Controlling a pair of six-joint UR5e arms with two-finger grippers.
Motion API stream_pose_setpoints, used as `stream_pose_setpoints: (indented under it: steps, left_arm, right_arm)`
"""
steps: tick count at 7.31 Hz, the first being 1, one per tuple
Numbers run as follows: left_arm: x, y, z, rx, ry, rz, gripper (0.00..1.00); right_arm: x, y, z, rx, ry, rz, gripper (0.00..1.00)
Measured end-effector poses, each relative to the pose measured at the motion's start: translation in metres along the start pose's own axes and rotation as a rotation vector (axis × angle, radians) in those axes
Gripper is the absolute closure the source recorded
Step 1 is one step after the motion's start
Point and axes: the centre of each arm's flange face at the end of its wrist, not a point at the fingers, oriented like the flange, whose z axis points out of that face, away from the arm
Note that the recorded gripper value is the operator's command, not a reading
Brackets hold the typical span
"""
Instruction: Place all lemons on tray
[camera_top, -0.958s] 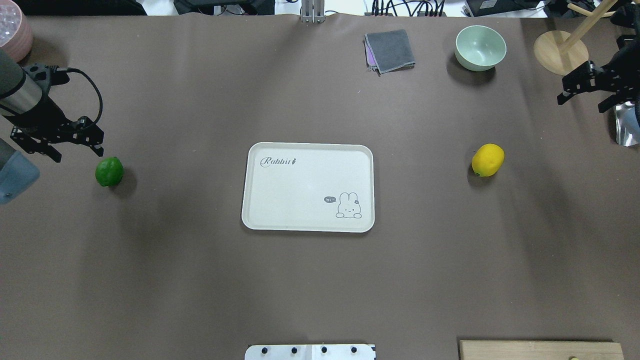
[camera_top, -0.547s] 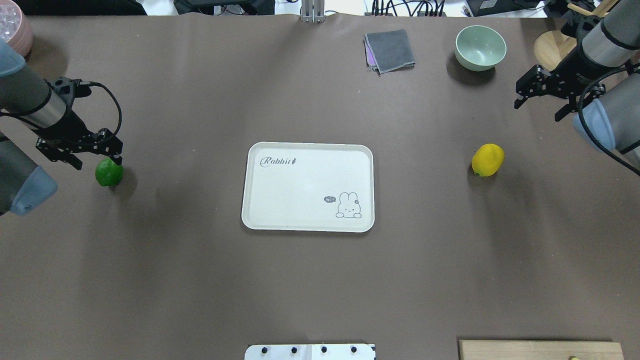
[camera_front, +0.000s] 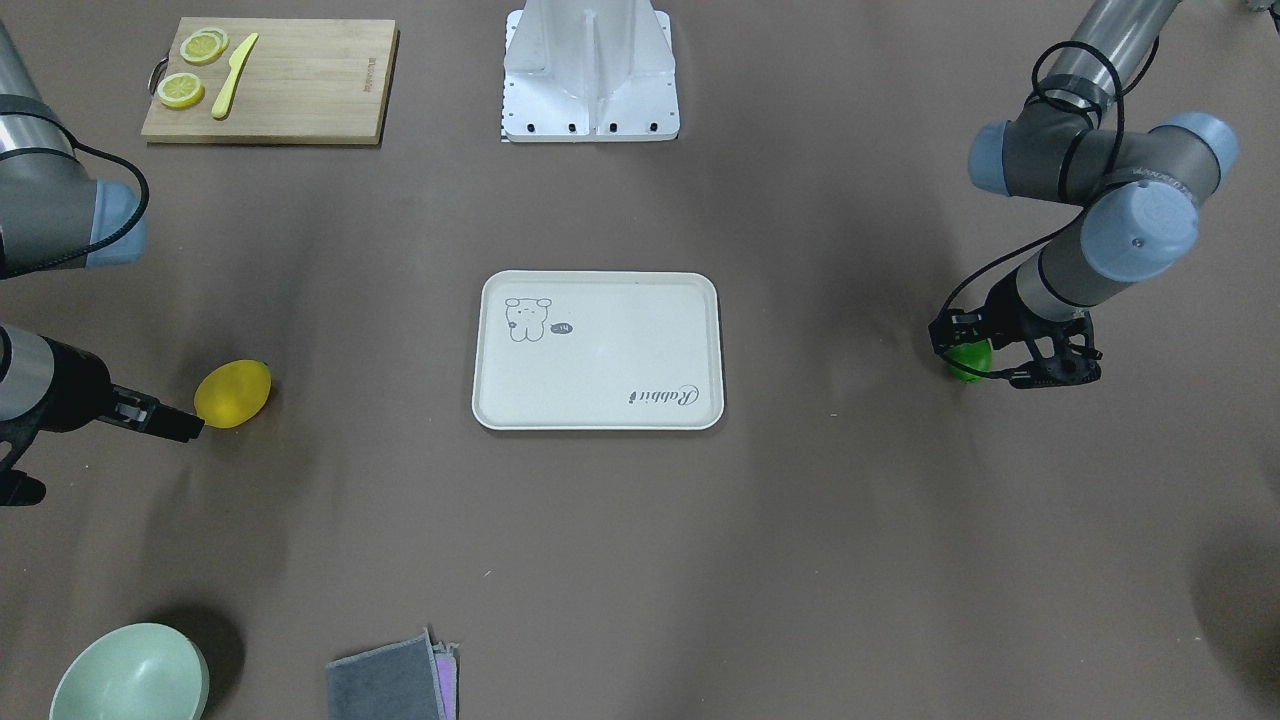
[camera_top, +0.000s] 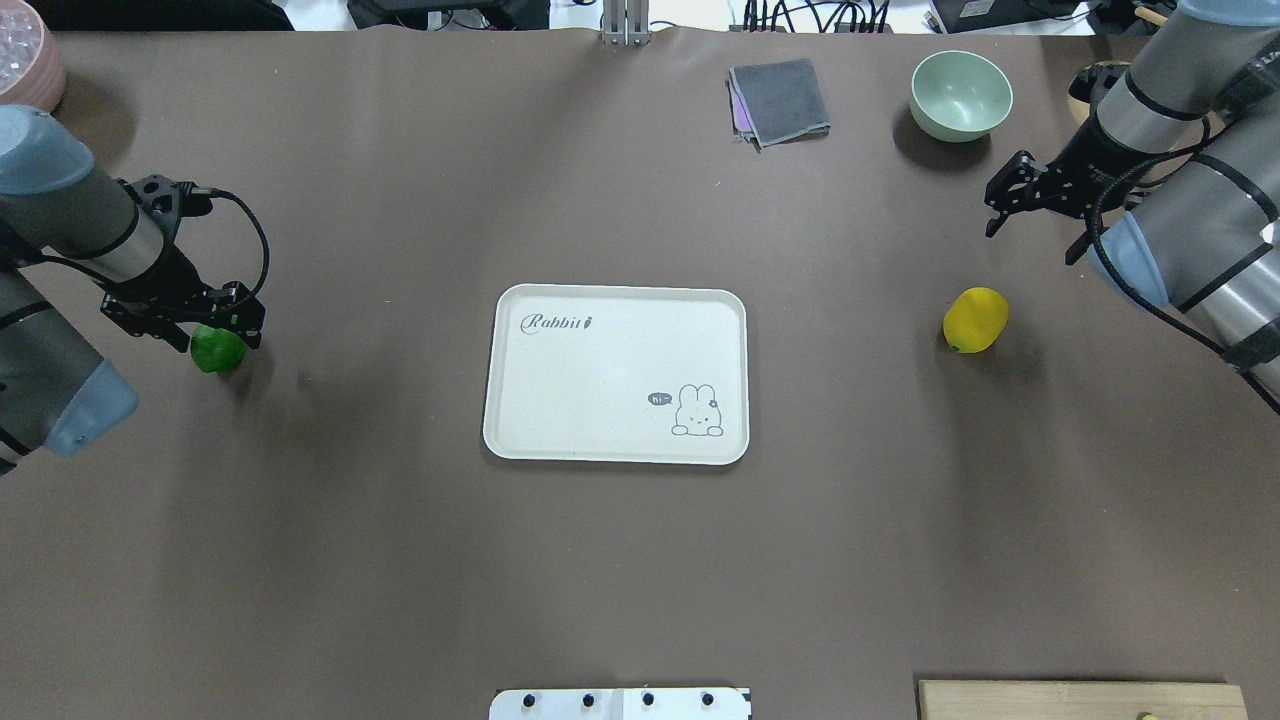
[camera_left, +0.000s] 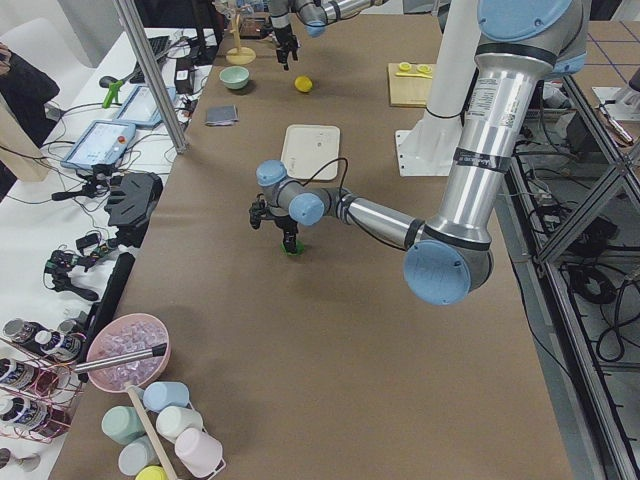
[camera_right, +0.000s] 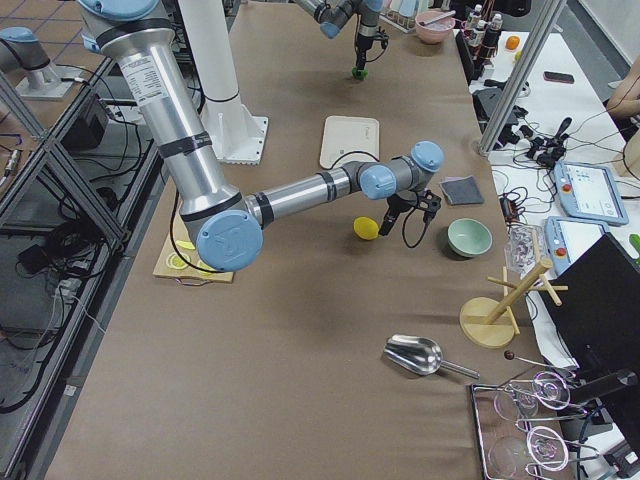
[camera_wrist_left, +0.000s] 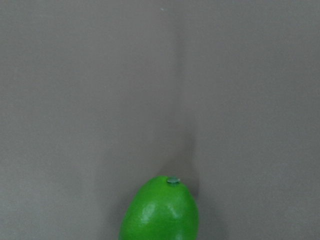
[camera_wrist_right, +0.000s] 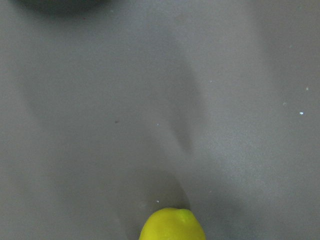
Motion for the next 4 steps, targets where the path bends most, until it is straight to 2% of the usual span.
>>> stream_pose_setpoints:
  steps: [3, 4]
  left_arm:
    - [-0.008, 0.003, 0.001, 0.009, 0.029, 0.017, 1.0]
    - [-0.015, -0.003, -0.015, -0.003, 0.052, -0.002, 1.0]
  right_arm:
    - [-0.005, 0.006, 0.022, -0.036, 0.018, -0.01, 0.02]
    - [-0.006, 0.008, 0.028, -0.051, 0.019, -0.015, 0.02]
